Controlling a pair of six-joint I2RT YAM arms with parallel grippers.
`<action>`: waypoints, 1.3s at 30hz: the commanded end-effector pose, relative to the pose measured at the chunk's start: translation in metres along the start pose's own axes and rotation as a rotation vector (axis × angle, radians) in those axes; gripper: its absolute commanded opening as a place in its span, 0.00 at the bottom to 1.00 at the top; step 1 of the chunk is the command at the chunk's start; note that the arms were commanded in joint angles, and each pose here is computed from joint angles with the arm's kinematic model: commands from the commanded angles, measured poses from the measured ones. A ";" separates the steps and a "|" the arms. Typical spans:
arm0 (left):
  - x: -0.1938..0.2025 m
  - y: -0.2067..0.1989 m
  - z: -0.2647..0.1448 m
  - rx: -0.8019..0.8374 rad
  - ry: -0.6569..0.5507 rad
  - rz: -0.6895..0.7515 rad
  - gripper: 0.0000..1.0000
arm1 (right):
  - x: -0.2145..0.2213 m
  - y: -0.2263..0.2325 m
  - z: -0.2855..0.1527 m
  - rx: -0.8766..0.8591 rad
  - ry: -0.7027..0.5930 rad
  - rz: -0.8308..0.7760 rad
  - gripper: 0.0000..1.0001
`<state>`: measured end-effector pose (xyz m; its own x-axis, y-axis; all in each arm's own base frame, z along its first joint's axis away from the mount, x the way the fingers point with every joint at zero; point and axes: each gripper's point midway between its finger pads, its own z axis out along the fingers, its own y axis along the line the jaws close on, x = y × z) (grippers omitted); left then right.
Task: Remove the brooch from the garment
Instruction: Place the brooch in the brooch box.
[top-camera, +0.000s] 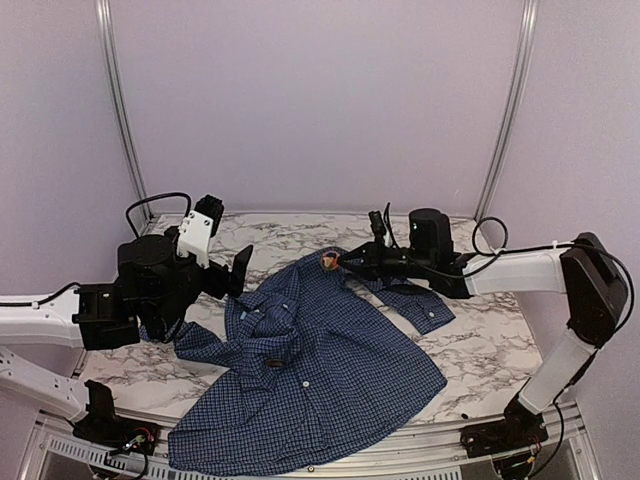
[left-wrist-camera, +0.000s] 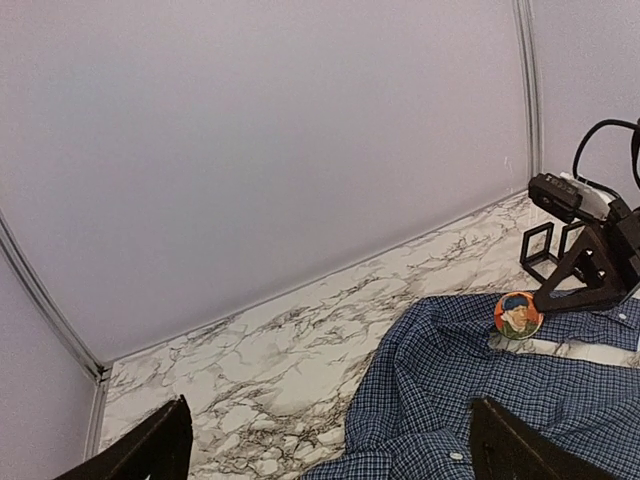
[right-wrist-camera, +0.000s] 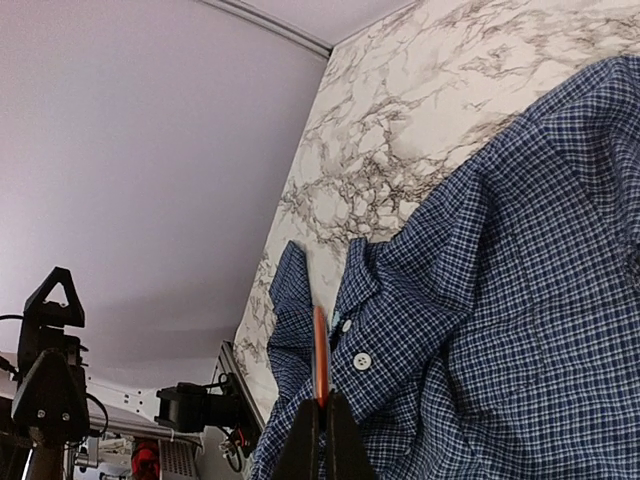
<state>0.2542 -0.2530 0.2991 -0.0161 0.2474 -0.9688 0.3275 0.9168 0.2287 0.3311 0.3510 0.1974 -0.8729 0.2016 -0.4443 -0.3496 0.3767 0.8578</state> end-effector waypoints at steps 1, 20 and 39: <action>0.006 0.006 0.009 0.022 0.050 -0.157 0.99 | -0.017 -0.016 -0.026 0.050 -0.076 -0.011 0.00; 0.014 0.030 0.018 0.008 0.087 -0.231 0.99 | -0.061 -0.139 -0.150 0.310 -0.323 0.106 0.00; 0.010 0.025 0.020 0.028 0.096 -0.241 0.99 | -0.086 -0.245 -0.227 0.462 -0.484 0.219 0.00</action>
<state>0.2809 -0.2335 0.2788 -0.1931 0.0805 -0.9779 0.3263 0.9452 0.0134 0.4078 0.0432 0.0857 -0.6306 0.6664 -0.3979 0.1235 0.5923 0.7962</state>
